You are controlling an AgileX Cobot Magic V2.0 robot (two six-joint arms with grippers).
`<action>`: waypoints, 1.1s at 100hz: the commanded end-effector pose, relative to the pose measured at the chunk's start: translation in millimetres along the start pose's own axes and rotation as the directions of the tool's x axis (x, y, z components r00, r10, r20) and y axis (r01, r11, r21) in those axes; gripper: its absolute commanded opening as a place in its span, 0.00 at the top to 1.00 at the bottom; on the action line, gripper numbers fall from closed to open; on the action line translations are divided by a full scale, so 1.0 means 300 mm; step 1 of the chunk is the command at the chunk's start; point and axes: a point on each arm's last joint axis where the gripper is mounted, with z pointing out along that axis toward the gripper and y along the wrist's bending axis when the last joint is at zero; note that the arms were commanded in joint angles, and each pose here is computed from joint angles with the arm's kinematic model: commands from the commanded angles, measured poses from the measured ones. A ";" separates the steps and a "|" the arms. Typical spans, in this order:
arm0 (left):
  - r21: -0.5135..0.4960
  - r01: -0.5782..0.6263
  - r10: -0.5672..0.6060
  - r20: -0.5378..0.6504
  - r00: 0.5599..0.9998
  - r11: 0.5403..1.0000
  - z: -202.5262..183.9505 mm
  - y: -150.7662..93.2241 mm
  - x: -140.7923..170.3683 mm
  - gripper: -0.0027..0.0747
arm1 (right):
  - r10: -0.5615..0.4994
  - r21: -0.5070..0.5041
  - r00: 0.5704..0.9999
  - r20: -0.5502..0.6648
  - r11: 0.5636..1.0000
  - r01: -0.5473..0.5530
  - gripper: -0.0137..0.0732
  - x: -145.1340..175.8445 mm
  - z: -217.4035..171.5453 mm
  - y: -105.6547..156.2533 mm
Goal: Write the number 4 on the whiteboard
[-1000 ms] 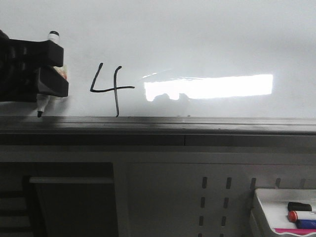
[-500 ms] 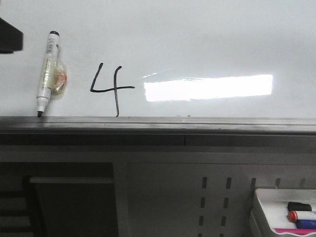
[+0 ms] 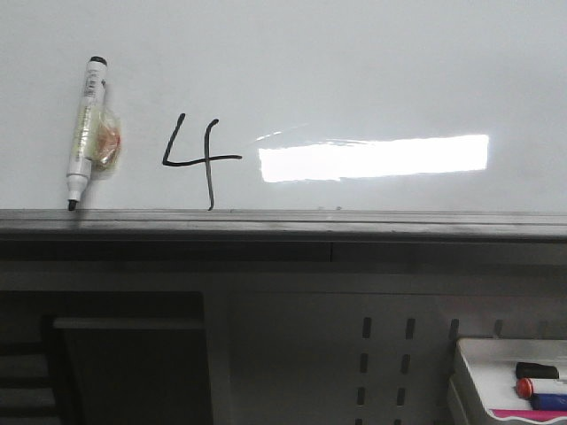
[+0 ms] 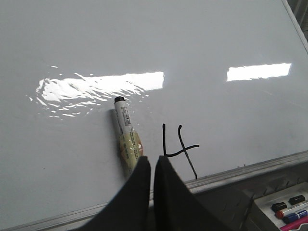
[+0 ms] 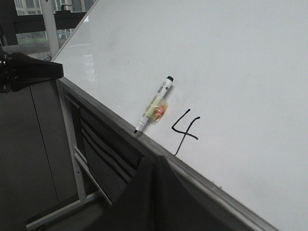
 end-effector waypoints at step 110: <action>-0.200 -0.005 0.026 0.106 0.994 0.980 -0.041 0.045 -0.013 0.99 | -0.006 0.032 0.991 0.132 0.999 0.002 0.90 0.061 -0.066 -0.002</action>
